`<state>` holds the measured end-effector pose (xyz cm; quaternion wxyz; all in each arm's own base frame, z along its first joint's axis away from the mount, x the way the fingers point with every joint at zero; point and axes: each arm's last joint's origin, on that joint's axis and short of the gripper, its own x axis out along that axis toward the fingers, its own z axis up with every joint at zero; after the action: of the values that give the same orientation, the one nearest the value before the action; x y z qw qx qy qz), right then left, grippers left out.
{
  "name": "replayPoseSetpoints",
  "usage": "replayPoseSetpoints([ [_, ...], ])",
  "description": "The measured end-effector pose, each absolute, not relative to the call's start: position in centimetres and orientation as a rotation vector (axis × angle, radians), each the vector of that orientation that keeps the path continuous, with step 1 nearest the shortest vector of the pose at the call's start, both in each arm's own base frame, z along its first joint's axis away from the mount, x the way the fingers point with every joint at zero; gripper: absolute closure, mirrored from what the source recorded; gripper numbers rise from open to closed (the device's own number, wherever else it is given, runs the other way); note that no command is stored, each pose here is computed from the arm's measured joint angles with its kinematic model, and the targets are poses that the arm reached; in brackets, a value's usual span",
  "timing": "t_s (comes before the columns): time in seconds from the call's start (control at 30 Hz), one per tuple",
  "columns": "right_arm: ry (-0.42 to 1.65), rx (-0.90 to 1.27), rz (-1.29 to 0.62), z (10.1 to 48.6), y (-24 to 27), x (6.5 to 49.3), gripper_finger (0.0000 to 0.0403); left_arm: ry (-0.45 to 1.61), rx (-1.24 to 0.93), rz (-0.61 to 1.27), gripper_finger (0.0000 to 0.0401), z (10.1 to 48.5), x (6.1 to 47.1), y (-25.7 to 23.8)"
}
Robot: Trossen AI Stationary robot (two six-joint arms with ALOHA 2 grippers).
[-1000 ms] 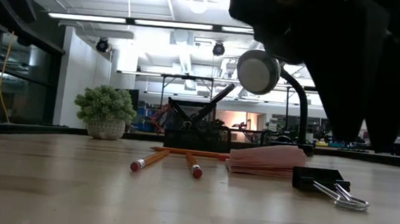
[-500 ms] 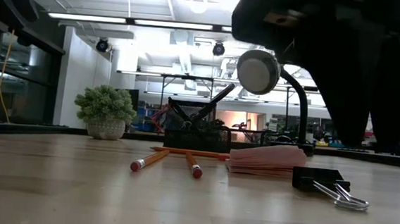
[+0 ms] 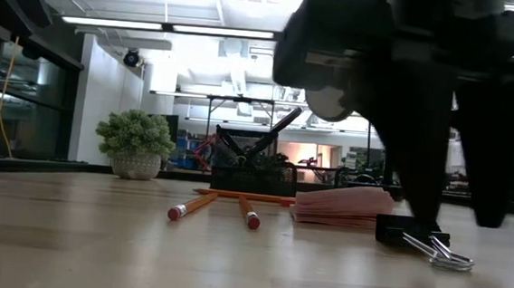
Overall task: Pick and place office supplies into organizer
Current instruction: Put the binder clip into the desk organizer
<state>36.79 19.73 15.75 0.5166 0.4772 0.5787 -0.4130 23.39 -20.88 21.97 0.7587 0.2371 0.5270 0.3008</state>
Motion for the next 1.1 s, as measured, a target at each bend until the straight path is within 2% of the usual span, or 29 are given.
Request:
replayPoseSetpoints([
  [1.1,1.399,1.145,-0.997,15.26,19.55,36.84,0.0228,1.131,0.527,0.657,0.0281,22.00,23.43,-20.87],
])
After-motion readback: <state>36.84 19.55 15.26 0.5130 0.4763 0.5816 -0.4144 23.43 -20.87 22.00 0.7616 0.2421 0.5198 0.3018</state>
